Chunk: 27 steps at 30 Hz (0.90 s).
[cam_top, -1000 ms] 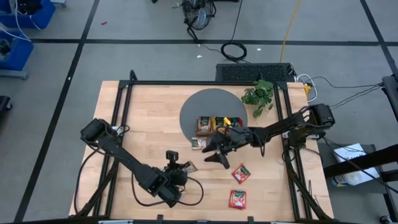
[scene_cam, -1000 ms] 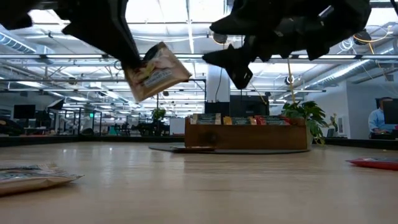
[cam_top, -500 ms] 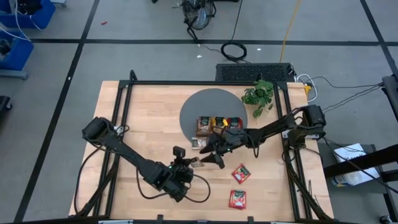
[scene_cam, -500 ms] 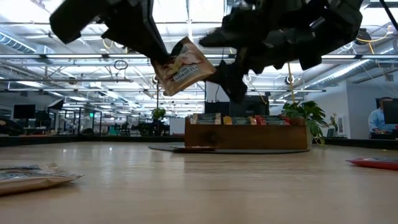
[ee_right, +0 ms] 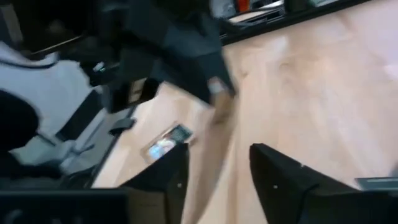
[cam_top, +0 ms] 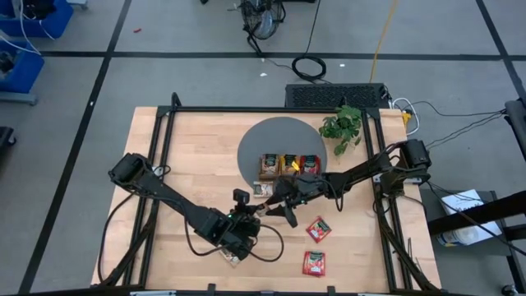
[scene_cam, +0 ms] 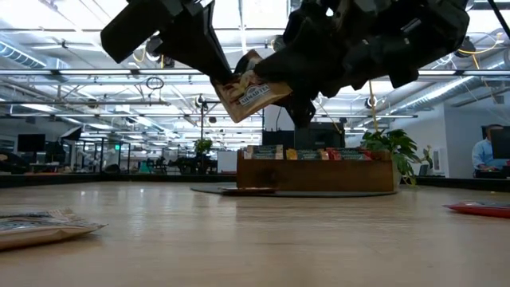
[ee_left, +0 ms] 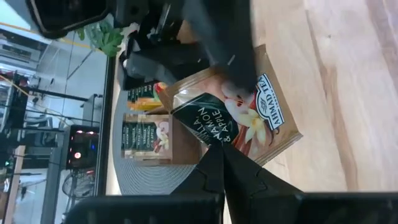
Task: Pick & Place Tea
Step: Put the bottom right brown tea packet into the left section of the wooden organizer
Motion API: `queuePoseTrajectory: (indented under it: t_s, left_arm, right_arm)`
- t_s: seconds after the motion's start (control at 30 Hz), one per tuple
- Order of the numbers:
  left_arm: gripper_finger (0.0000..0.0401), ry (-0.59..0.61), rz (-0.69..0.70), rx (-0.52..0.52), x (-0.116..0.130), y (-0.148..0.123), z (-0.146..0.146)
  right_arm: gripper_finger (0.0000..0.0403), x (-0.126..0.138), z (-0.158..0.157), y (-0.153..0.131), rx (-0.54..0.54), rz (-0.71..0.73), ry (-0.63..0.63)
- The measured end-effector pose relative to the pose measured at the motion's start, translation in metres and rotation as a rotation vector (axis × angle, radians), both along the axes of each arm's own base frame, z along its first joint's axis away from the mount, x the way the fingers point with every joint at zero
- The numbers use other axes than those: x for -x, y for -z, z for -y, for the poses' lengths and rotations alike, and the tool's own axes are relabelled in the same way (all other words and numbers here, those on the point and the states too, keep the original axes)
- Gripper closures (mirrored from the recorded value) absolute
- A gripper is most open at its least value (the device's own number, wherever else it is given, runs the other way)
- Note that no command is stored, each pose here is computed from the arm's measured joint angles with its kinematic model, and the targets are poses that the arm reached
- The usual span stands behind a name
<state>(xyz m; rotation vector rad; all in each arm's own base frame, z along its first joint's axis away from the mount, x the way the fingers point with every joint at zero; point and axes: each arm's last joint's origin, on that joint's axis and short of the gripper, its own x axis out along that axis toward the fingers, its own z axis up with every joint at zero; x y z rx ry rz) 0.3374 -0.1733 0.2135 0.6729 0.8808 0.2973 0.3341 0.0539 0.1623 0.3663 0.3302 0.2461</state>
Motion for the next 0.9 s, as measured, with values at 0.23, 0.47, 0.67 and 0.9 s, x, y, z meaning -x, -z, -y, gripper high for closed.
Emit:
queuePoseTrajectory:
  t_s: [0.23,0.47,0.67,0.9]
  left_arm:
    - [0.0398,0.009,-0.001,0.024,-0.001,0.000,0.000]
    - [0.0368,0.017,-0.009,0.025,0.002,0.000,0.005]
    - [0.0281,0.019,0.012,0.066,0.015,-0.014,0.010]
    - [0.0160,-0.073,0.153,0.264,0.029,-0.040,0.013]
  right_arm:
    - [0.0387,0.000,0.000,0.000,0.031,0.009,0.010]
    - [0.0400,0.001,-0.001,0.002,0.115,0.011,-0.013]
    - [0.0402,0.008,-0.007,0.011,0.252,0.013,-0.059]
    - [0.0402,0.023,-0.024,0.021,0.577,0.072,-0.056]
